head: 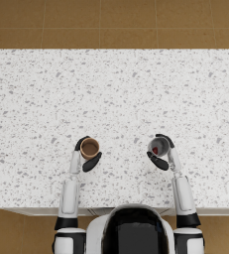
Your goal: Pick up two cups and pour the berry on the right into the cup on the left
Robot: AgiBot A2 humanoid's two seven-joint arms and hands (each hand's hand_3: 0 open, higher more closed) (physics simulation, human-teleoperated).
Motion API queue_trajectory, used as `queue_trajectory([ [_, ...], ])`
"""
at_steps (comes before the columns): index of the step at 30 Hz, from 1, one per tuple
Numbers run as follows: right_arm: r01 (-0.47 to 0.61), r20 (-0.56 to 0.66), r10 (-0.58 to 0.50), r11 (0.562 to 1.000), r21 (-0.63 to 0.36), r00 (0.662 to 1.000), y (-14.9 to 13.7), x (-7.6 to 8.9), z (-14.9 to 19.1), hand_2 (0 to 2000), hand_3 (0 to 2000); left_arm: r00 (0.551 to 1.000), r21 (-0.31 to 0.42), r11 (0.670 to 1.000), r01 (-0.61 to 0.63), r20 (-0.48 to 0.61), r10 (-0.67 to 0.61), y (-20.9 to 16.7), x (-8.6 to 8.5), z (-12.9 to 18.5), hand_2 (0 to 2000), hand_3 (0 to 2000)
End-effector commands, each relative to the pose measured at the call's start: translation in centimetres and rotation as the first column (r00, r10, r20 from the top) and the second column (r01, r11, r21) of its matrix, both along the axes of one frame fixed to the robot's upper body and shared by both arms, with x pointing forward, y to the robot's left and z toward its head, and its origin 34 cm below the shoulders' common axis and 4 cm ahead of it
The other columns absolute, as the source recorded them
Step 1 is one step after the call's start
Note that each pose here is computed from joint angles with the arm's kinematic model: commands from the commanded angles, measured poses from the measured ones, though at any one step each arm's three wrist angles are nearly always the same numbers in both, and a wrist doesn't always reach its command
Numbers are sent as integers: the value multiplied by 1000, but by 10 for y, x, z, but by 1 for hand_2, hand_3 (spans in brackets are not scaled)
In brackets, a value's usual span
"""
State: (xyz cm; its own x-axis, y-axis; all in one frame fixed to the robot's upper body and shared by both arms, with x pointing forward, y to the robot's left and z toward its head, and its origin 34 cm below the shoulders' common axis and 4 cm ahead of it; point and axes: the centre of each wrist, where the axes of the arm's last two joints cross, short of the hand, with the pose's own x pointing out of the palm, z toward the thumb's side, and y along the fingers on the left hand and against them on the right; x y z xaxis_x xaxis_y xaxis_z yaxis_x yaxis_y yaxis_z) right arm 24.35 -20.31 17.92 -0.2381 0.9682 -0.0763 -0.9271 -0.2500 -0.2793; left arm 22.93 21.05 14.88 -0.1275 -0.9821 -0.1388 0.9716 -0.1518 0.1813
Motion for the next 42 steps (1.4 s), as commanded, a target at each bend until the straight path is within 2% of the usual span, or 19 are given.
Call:
queue_trajectory([
  [1, -38, 67, 36, 999, 33, 997, 17, 19, 21, 2000, 1280, 997, -7, 997, 72, 38, -72, -20, 1, 10, 2000, 1280],
  [6, -74, 120, 64, 994, 81, 991, 38, 52, 46, 2000, 1280, 990, -18, 992, 128, 55, -126, -38, -2, 14, 2000, 1280],
  [9, -107, 134, 95, 990, 90, 986, 54, 64, 56, 2000, 1280, 988, 58, 990, 132, 68, -135, -46, -3, 14, 2000, 1280],
  [13, -104, 187, 106, 994, -20, 977, 73, 69, 69, 2000, 1280, 989, 93, 987, 134, 54, -139, -51, -2, 9, 2000, 1280],
  [15, -85, 176, 99, 993, -80, 979, 77, 73, 65, 2000, 1280, 988, 96, 986, 135, 63, -142, -53, -2, 11, 2000, 1280],
  [21, -22, 290, 93, 971, -238, 953, 83, 53, 76, 2000, 1280, 992, 87, 990, 110, 59, -116, -51, 6, 10, 2000, 1280],
  [28, 74, 409, 104, 915, -397, 906, 95, 33, 88, 2000, 1280, 994, 76, 992, 99, 46, -103, -52, 13, 7, 2000, 1280],
  [35, 196, 478, 95, 829, -524, 873, 105, 34, 93, 2000, 1280, 993, 73, 991, 111, 32, -114, -55, 8, 3, 2000, 1280],
  [42, 342, 541, 68, 707, -619, 838, 105, 32, 93, 2000, 1280, 994, 65, 992, 106, 27, -108, -55, 9, 2, 2000, 1280],
])
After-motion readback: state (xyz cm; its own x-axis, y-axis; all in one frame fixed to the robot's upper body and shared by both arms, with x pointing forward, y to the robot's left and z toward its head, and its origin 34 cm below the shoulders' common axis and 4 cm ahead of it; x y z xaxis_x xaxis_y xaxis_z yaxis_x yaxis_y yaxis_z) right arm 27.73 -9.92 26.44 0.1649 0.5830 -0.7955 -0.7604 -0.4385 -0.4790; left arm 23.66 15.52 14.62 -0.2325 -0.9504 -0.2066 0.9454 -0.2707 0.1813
